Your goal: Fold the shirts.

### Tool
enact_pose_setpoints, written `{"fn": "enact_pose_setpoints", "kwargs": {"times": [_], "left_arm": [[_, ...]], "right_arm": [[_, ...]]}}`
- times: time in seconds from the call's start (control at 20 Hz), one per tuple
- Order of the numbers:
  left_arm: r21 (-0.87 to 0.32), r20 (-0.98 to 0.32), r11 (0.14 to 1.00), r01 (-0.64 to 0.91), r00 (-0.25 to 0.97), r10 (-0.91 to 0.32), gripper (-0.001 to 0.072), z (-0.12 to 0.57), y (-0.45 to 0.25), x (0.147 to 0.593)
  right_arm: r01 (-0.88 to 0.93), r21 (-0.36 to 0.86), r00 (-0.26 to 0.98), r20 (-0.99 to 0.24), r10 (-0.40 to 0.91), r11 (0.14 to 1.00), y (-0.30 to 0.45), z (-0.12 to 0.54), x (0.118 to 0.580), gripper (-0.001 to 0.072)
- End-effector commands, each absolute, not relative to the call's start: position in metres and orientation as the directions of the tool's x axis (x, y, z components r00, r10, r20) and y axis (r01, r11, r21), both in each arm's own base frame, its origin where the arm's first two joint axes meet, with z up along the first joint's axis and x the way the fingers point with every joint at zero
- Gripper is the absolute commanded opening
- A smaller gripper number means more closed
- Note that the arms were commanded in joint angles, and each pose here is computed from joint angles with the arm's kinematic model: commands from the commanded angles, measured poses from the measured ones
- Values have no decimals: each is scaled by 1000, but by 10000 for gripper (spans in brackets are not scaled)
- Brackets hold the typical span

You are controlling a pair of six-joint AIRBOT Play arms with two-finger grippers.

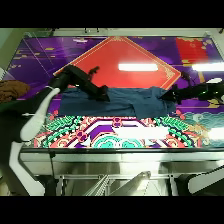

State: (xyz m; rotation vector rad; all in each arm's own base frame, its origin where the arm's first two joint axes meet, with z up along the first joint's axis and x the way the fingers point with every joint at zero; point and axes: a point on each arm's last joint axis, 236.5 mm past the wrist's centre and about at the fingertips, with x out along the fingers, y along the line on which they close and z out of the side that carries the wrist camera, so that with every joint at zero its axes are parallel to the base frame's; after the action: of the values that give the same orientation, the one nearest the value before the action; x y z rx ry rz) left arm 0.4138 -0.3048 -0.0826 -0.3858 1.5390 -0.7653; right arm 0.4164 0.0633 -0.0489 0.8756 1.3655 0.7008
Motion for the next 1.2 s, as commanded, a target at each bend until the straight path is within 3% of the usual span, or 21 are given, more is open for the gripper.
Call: {"fn": "enact_pose_setpoints", "kwargs": {"times": [0.0,0.15,0.3,0.5,0.65,0.75,0.9,1.15], "left_arm": [[-586,-810,778,227,-205,-550,6,-125,-337,401],[-564,-820,782,266,-291,-492,6,-134,-352,383],[-593,-805,746,303,-254,-536,9,-113,-387,387],[-704,-701,609,365,-220,-678,17,-40,-432,386],[-695,-689,565,445,-187,-700,18,35,-394,386],[-650,-716,588,482,-127,-687,17,74,-351,385],[-588,-769,665,460,-63,-637,18,101,-280,378],[-591,-778,726,352,-11,-628,18,95,-198,363]], "right_arm": [[65,872,65,-489,870,485,50,-26,398,17],[67,876,105,-482,870,478,28,-11,395,17],[84,887,127,-461,878,453,4,1,384,17],[110,894,157,-447,881,434,-16,16,375,17],[25,912,156,-408,899,409,8,50,377,17],[-69,923,157,-364,918,378,46,86,384,18],[-152,894,117,-407,906,421,140,105,393,18],[-200,834,141,-496,857,515,337,41,402,19]]}}
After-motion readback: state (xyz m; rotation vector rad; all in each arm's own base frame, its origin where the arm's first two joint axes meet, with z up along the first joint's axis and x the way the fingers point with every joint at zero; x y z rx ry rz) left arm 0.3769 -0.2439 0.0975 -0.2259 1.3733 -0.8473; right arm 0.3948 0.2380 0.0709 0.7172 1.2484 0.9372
